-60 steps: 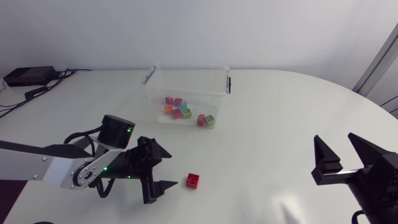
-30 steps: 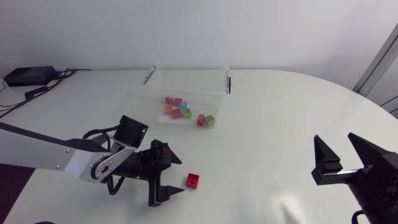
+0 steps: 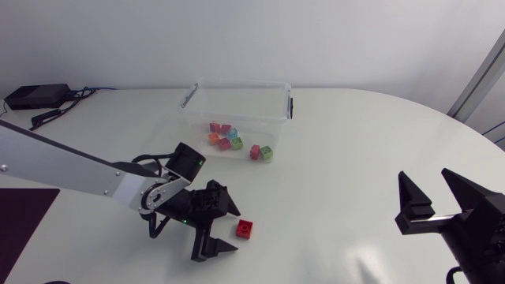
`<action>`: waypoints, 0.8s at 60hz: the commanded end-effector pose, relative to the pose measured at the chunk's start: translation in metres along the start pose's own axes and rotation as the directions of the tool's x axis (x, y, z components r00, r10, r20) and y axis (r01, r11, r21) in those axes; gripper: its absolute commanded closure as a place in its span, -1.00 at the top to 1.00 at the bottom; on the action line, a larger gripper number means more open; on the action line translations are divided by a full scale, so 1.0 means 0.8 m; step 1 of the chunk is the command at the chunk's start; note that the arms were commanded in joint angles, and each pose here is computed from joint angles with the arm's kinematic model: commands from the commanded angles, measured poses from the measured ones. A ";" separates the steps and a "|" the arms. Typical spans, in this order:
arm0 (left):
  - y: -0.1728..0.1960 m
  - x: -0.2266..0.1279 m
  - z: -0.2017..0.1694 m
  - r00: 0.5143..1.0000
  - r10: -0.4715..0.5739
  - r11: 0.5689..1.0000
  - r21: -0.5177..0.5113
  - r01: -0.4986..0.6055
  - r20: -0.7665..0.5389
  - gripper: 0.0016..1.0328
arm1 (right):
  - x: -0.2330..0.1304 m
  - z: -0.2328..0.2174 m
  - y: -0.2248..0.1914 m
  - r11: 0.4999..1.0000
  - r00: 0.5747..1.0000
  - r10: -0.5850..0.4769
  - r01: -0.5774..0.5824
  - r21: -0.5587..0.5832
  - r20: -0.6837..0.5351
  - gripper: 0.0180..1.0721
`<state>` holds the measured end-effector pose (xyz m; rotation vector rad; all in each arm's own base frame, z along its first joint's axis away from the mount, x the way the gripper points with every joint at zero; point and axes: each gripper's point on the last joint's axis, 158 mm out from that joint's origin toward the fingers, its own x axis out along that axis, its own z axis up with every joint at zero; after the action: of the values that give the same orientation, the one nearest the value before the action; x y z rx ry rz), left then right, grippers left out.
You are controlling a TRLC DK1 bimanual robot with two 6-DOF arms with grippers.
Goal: Place the duplo bricks in the container
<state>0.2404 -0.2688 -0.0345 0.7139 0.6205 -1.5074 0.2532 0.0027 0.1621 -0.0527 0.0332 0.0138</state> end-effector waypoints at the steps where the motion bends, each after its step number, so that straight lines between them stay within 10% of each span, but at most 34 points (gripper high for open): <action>1: 0.004 0.006 0.009 1.000 -0.015 0.998 0.056 0.014 0.014 0.92 | 0.002 -0.018 0.000 1.000 1.000 0.000 0.000 -0.011 -0.030 0.91; 18: 0.005 0.016 0.015 0.999 -0.031 0.997 0.073 0.030 0.016 0.82 | 0.002 -0.018 0.000 1.000 1.000 0.000 0.000 -0.011 -0.030 0.91; 21: 0.004 0.017 0.015 0.999 -0.035 0.997 0.073 0.034 0.013 0.68 | 0.002 -0.018 0.000 1.000 1.000 0.000 0.000 -0.011 -0.030 0.91; 26: 0.003 0.020 0.015 0.999 -0.052 0.996 0.078 0.051 0.004 -0.08 | 0.002 -0.018 0.000 1.000 1.000 0.000 0.000 -0.011 -0.030 0.91; 48: 0.020 0.020 0.005 0.995 -0.086 0.996 0.017 0.087 -0.044 -0.41 | 0.002 -0.018 0.000 1.000 1.000 0.000 0.000 -0.011 -0.030 0.91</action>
<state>0.2438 -0.2852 -0.0413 0.7513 0.6477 -1.5949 0.2532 0.0027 0.1621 -0.0527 0.0332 0.0138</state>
